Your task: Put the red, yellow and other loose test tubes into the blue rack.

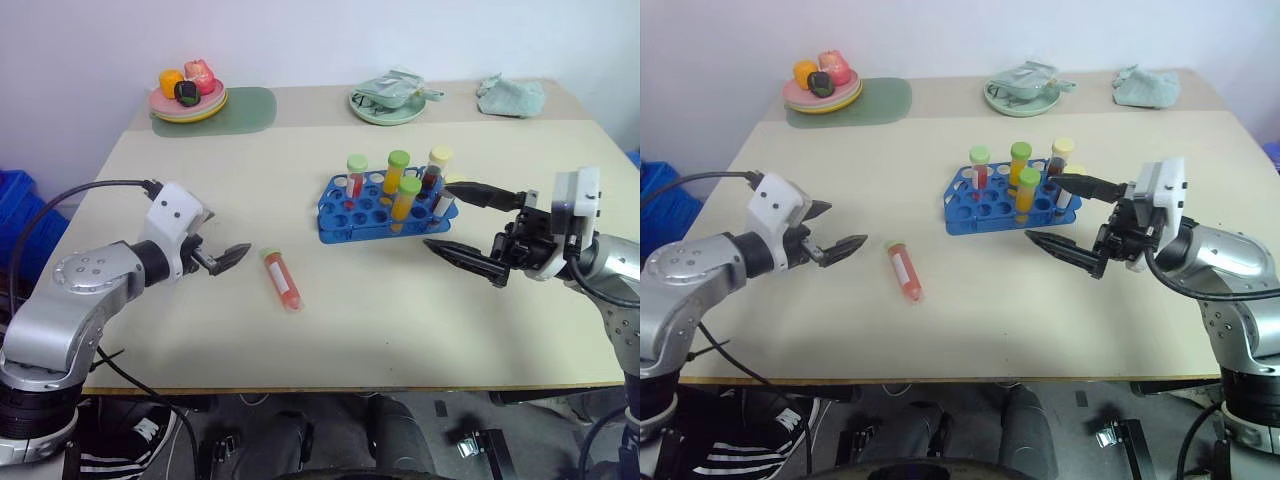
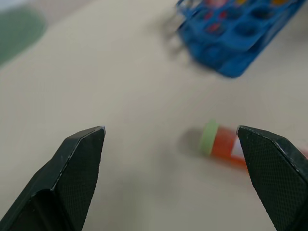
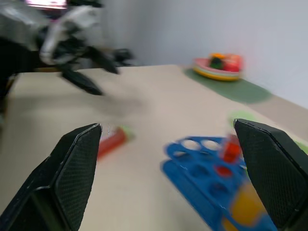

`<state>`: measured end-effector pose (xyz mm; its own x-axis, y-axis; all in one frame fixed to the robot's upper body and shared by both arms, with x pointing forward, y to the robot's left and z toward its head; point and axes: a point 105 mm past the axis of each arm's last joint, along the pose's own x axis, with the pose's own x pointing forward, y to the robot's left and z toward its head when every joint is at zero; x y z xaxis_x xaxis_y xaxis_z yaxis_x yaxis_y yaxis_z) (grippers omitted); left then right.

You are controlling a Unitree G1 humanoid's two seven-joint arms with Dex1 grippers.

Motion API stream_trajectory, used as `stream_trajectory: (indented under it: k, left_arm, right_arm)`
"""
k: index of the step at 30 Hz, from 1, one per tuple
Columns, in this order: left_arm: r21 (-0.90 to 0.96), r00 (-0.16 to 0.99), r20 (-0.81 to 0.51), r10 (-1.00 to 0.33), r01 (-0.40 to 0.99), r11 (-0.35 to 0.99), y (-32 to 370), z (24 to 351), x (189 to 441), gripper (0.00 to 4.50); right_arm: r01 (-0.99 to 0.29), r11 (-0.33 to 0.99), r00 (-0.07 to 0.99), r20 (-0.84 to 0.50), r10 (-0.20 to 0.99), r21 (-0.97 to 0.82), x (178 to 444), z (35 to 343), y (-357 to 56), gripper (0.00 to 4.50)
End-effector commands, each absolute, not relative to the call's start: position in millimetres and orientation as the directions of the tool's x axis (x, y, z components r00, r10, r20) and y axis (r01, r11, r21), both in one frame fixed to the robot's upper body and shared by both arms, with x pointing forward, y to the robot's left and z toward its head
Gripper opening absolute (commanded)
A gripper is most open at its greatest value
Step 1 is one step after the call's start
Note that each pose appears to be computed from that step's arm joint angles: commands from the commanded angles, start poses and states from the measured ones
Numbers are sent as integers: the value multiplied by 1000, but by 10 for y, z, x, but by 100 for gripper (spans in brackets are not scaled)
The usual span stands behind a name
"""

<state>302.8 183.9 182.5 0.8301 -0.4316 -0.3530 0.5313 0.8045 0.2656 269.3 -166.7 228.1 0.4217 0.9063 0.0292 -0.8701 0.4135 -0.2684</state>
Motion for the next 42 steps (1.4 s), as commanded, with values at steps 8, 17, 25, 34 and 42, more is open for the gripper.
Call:
stream_trajectory:
  k: [8,17,25,34,42]
  left_arm:
    - [-118,682,-534,-500,526,842,1491,1607,2909,450]
    - [-400,669,-551,-499,313,861,1121,1664,2968,450]
    - [-399,698,-590,-407,187,898,1087,1532,2970,450]
    - [-436,690,-639,-340,39,899,1003,1466,3064,450]
    - [-419,659,-694,-291,-40,907,1030,1363,3085,450]
  right_arm:
    - [-911,320,322,35,946,-259,2777,2298,-1464,449]
    - [-920,307,313,15,950,-245,2769,2238,-1451,449]
    - [-917,320,328,9,945,-238,2776,2209,-1486,449]
    - [-922,310,321,-7,947,-231,2775,2168,-1494,449]
    - [-924,315,329,-26,944,-217,2762,2127,-1564,449]
